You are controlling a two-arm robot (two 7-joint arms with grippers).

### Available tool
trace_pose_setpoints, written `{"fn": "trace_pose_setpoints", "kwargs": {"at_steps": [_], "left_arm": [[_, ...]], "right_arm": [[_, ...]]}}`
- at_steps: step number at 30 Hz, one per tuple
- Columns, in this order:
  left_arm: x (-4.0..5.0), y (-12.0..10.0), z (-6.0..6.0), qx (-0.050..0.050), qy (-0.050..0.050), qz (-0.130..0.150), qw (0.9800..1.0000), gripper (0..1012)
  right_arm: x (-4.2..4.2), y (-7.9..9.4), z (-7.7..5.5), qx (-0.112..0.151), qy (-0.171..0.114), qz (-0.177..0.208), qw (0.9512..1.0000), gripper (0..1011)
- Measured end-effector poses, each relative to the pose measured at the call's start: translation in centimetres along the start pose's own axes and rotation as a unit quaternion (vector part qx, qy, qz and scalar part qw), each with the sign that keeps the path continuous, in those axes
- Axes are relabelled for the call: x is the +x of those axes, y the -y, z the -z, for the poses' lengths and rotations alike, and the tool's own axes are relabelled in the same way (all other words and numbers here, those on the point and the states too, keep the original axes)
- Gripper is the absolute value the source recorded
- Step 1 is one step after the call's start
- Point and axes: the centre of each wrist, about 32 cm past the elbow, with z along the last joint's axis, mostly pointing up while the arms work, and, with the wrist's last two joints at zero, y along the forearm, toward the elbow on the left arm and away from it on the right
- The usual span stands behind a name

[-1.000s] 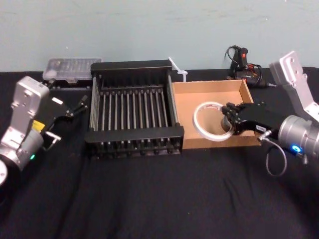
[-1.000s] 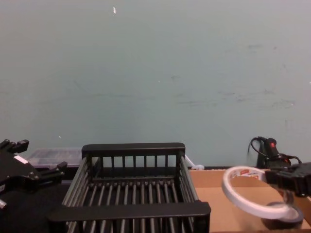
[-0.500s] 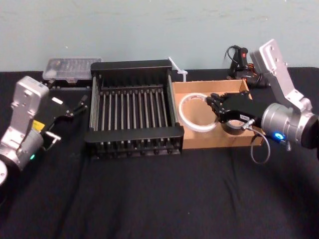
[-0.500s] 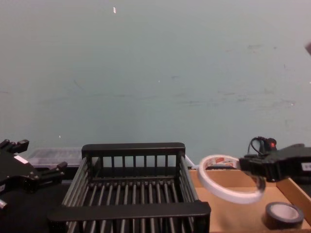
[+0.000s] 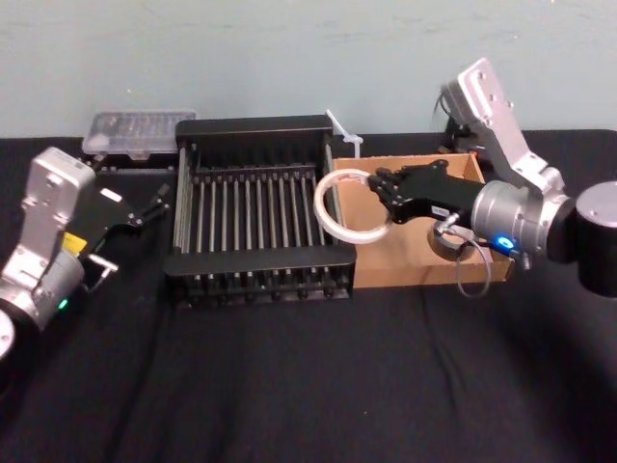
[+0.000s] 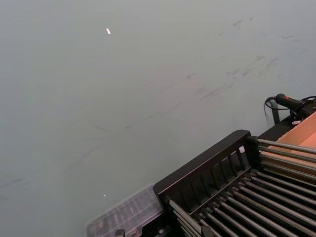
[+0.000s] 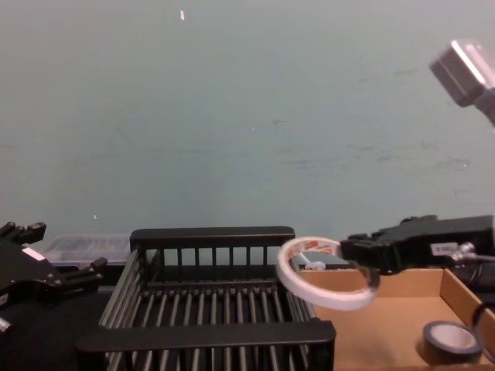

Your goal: Pick up the white tape and place it into the black box , Pick up the silver tape and place it into the brown box.

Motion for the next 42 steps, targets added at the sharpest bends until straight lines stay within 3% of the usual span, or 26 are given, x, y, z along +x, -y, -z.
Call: {"fn": "trace_pose_setpoints", "kwargs": {"at_steps": [18,42], "left_arm": [[0.00,0.0,0.0,0.000,0.000,0.000,1.0000,1001],[0.00,0.0,0.0,0.000,0.000,0.000,1.0000,1001]], "right_arm": [[-0.64,-3.3,-1.4,0.003,0.017,-0.029,0.9994,94],[-0.33,-6.2,-1.7,-0.001,0.016,-0.034,0.9993,94]]}}
